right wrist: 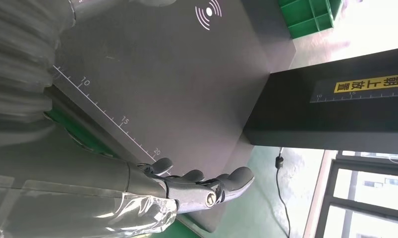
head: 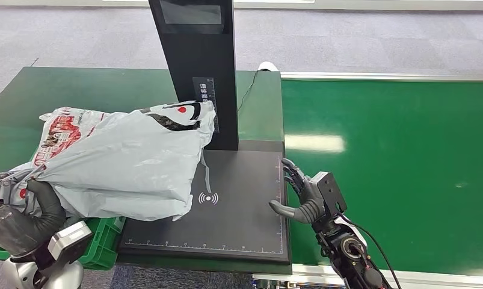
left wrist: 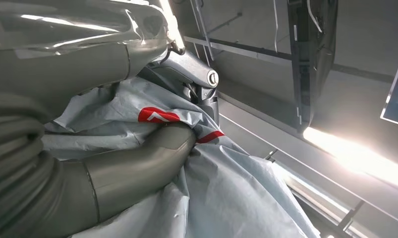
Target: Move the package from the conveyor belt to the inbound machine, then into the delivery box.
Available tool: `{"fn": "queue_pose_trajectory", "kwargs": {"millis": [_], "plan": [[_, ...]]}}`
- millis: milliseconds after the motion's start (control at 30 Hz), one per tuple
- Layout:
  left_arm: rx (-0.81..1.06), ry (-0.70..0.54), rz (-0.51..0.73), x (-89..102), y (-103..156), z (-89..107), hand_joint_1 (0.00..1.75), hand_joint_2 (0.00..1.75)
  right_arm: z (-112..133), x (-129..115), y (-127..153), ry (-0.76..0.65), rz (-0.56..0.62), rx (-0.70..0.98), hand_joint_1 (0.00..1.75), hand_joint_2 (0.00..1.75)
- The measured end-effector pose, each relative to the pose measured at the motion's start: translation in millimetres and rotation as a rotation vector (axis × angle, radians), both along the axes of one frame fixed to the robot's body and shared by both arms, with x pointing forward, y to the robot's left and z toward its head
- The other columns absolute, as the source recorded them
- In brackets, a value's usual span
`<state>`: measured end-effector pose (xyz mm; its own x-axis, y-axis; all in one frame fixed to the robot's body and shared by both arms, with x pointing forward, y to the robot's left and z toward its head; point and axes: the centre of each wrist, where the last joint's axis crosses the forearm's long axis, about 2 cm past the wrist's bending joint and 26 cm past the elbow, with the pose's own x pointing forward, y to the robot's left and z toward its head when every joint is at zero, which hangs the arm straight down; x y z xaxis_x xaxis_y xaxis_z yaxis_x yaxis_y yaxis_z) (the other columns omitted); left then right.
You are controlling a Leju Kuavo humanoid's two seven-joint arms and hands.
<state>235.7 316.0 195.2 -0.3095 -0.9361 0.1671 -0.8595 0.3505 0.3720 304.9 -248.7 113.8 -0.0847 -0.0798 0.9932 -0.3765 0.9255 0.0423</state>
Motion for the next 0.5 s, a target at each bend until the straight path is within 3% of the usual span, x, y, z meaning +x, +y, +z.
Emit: {"fn": "queue_pose_trajectory", "kwargs": {"millis": [233,500], "plan": [[-0.016,-0.002,0.007,0.0,0.6,-0.1,1.75,1.75,-0.1,-0.1,0.0,-0.002,-0.001,-0.003,0.00,1.75],[-0.226,0.098,0.126,7.8,11.5,-8.9,1.75,1.75,-2.3,-2.6,-0.6,-0.005,-0.014,-0.015,0.00,1.75]]}}
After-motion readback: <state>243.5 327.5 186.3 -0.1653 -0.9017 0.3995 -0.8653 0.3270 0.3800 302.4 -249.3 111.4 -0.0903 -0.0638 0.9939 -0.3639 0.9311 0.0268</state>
